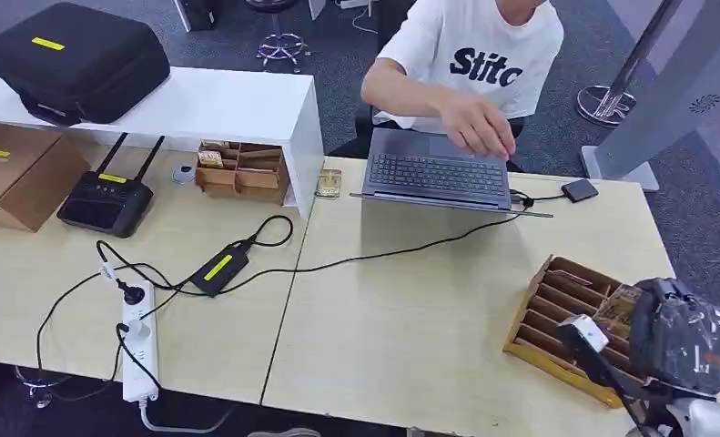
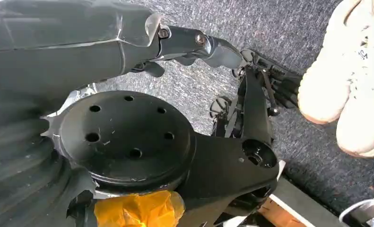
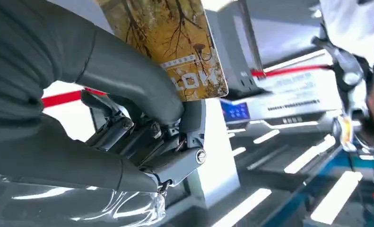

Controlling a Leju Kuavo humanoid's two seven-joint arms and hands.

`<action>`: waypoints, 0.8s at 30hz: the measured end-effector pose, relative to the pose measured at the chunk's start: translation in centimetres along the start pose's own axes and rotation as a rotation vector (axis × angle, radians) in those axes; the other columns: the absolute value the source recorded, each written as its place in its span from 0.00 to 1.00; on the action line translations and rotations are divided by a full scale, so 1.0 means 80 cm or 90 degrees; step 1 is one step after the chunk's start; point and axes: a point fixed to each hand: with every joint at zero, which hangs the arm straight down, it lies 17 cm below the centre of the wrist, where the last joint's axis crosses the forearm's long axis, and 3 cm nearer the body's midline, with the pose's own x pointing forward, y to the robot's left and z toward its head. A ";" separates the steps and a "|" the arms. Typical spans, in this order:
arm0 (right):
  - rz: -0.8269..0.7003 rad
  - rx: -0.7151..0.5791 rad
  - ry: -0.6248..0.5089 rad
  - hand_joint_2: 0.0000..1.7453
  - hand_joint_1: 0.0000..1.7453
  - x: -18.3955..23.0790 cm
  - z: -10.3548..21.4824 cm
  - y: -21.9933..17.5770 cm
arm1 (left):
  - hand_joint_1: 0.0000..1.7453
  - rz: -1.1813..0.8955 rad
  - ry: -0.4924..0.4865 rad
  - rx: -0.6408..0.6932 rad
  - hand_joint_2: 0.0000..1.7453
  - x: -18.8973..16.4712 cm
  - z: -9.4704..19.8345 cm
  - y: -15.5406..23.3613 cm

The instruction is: Pass the card to the sensor for recognition and then transmit it.

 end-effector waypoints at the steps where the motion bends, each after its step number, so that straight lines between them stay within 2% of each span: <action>1: -0.005 -0.011 -0.010 1.00 0.98 0.007 -0.006 -0.007 | 0.00 0.000 0.000 0.000 1.00 0.000 0.000 0.000; 7: -0.014 -0.048 -0.055 1.00 0.97 0.040 -0.031 -0.036 | 0.00 0.000 0.000 0.000 1.00 0.001 0.000 0.002; 11: -0.021 -0.056 -0.089 1.00 0.99 0.078 -0.066 -0.045 | 0.00 -0.005 -0.001 -0.001 1.00 0.005 0.000 0.003; 15: -0.026 -0.057 -0.117 1.00 1.00 0.103 -0.086 -0.048 | 0.00 -0.009 0.002 0.000 1.00 0.004 0.000 0.007; 24: 0.014 0.039 -0.122 1.00 1.00 0.177 -0.238 0.012 | 0.00 -0.050 -0.001 -0.004 1.00 0.017 0.000 0.012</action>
